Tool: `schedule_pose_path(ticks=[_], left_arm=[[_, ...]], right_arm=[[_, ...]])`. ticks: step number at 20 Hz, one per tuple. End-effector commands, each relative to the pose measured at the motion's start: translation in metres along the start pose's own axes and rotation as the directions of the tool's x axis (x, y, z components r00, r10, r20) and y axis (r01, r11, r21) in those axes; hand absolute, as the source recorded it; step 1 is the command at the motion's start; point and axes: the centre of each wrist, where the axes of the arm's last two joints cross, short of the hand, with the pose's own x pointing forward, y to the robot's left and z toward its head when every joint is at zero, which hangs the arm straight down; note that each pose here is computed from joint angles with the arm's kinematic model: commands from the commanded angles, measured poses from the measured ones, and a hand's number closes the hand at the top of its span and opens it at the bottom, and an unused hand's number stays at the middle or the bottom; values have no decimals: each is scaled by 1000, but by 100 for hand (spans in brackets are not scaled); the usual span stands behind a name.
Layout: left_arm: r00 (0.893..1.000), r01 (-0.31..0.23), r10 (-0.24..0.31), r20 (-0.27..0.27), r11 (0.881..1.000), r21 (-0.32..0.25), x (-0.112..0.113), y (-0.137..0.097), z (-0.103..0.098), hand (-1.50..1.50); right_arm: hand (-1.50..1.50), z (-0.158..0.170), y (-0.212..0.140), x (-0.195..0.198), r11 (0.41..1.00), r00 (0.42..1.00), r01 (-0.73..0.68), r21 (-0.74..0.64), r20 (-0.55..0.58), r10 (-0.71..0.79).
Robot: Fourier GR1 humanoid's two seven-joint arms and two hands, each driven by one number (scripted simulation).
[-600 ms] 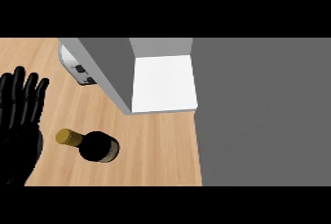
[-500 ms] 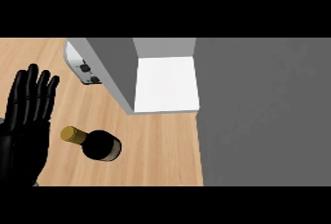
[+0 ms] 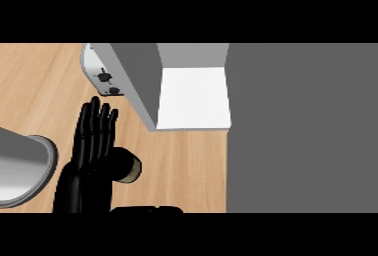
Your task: Pick up the wine, place it into the cabinet and close the cabinet
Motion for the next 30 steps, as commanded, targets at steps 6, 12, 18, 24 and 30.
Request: schedule_pose_path(ticks=[6, 12, 18, 24, 30], left_arm=[[995, -95, 96, -26, 995, 33, 37, -60, 21, -150], [996, -88, 88, 0, 995, 50, 45, -91, 33, -150], [996, -93, 94, -7, 992, 81, 66, -78, 8, -150], [997, -74, 77, -17, 990, 119, 72, -78, 27, -150], [999, -38, 41, -19, 986, 164, 83, -61, 23, -150]], right_arm=[[-150, 23, 7, 61, 995, 998, 41, 86, -40, -38], [-150, 13, 6, 57, 997, 998, 38, 72, -56, -34], [-150, 19, -5, 72, 996, 999, 29, 82, -37, -26], [-150, 12, 13, 84, 998, 999, 24, 63, -41, -22], [-150, 2, 25, 85, 999, 999, 22, 38, -26, -21]])
